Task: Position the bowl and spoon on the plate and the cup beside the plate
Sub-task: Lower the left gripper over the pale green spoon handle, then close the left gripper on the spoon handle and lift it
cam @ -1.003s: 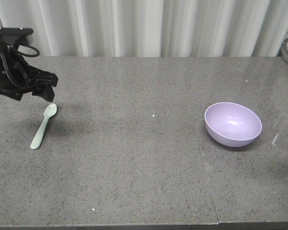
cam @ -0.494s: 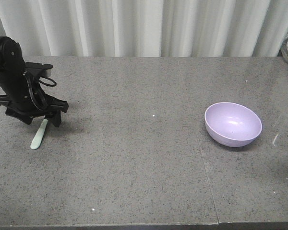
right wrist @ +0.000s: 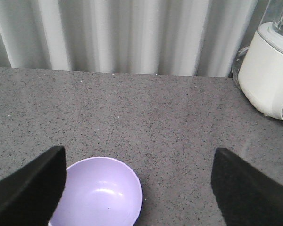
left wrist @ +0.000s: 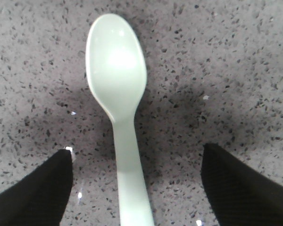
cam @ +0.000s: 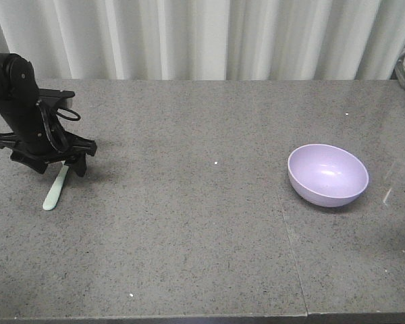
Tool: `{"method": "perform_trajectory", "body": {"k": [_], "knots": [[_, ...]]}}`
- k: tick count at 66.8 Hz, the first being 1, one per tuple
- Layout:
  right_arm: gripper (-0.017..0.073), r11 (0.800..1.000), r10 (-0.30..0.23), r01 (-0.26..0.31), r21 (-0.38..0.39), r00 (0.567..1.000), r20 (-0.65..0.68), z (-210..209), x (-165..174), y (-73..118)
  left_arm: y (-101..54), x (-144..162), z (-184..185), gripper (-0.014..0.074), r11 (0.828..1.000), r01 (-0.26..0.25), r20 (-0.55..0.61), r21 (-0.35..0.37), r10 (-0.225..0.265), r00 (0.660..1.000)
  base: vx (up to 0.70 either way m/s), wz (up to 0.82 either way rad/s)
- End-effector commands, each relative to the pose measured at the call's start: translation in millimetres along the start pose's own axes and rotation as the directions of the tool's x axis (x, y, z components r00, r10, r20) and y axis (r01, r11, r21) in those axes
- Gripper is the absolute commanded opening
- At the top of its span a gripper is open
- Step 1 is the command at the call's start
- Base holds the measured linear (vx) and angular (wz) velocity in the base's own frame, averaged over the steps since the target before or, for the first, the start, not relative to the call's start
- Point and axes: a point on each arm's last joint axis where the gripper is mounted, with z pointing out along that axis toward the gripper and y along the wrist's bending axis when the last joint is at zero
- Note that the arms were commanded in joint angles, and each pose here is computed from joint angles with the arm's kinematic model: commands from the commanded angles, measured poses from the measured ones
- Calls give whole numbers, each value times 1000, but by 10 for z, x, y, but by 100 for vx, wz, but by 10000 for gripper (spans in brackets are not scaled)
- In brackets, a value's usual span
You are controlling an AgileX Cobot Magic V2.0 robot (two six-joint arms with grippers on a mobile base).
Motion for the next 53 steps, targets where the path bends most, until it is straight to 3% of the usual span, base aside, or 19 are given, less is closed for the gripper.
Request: {"method": "perform_trajectory", "body": {"k": [1, 26, 53], "knots": [[587, 1000, -7, 6, 5, 994, 108, -74, -163, -7, -11, -49, -253, 533, 1000, 0, 82, 7, 0, 997, 0, 0], [587, 1000, -7, 6, 5, 994, 108, -74, -163, -7, -9, -42, -224, 519, 1000, -6, 65, 6, 5, 998, 0, 0], [587, 1000, 13, -12, -4, 994, 108, -74, -164, 0, -10, -32, -140, 330, 1000, -4, 27, 9, 3, 1000, 0, 0]]}}
